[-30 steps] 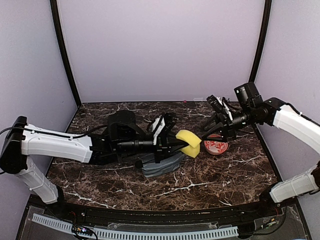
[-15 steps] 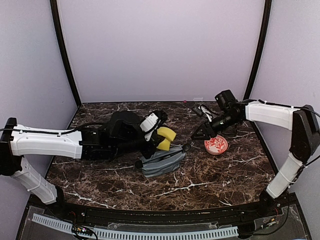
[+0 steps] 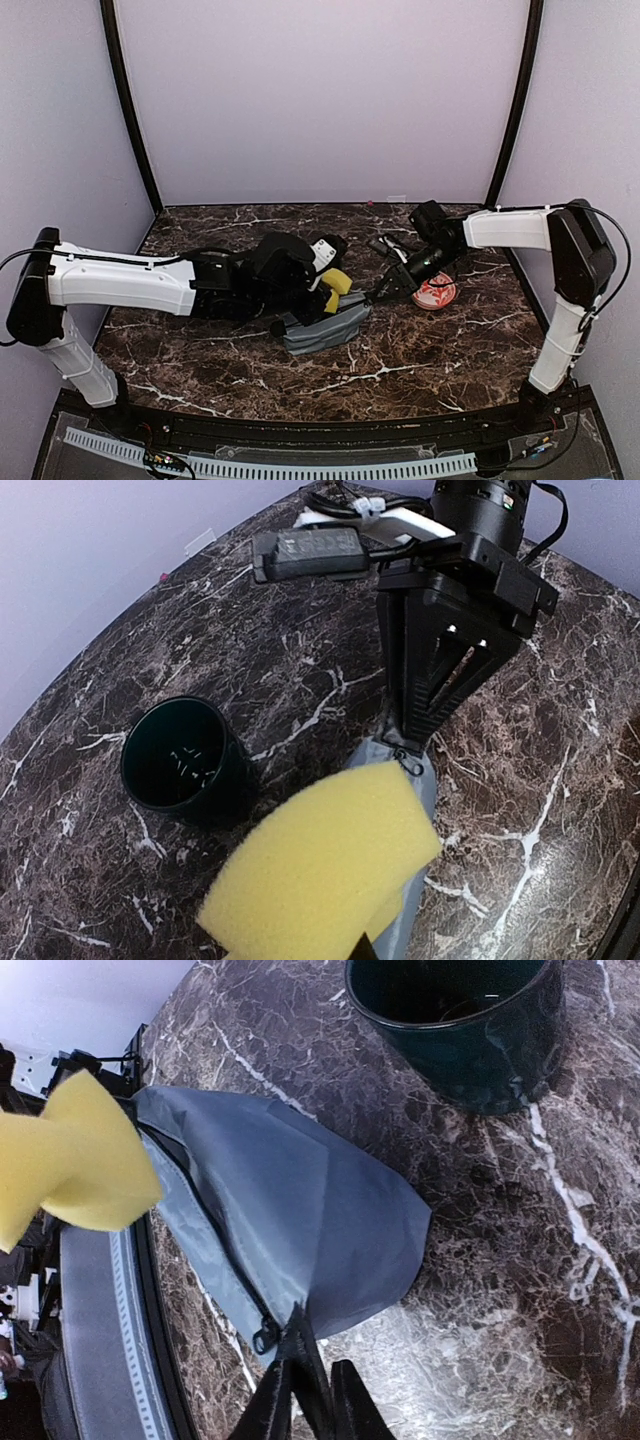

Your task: Sort the hair-cutting tools

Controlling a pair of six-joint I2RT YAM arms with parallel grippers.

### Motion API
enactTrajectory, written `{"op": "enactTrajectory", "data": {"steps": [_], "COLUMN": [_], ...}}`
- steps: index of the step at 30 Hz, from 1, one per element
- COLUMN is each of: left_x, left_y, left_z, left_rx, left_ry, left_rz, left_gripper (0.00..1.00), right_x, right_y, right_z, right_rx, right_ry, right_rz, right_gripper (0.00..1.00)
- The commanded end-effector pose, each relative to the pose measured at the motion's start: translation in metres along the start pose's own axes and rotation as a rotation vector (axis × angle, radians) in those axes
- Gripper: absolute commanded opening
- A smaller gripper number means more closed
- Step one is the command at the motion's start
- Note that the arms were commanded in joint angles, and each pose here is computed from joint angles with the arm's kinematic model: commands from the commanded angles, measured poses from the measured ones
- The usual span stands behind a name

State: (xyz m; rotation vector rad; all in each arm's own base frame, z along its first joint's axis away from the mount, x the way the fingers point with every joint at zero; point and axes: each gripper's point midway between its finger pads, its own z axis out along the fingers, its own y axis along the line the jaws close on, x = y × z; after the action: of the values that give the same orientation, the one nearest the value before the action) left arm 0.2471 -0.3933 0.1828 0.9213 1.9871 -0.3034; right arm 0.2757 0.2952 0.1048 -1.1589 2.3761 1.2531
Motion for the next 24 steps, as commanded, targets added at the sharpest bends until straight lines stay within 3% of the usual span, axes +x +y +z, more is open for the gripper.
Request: {"op": "enactTrajectory", "data": {"steps": [1,5,24], "left_x": [-0.005,-0.003,0.017], "left_y": [-0.007,-0.011,0.011], "left_z": [0.004,0.011,0.037], "left_rx": [-0.039,-0.07,-0.314], "left_ry": [0.008,0.012,0.01], "left_rz": [0.007,0.022,0.148], "left_gripper": [0.0,0.0,0.0], "right_x": [-0.013,-0.013,-0.009], "right_y": [0.017,0.026,0.035], "right_z": [-0.002,-0.004,-0.003], "right_rx": [-0.072,-0.114,-0.187], "right_ry": [-0.03,-0.041,-0.037], "right_rz": [-0.036,-0.033,-0.017], "right_gripper": [0.08,0.0,0.0]}}
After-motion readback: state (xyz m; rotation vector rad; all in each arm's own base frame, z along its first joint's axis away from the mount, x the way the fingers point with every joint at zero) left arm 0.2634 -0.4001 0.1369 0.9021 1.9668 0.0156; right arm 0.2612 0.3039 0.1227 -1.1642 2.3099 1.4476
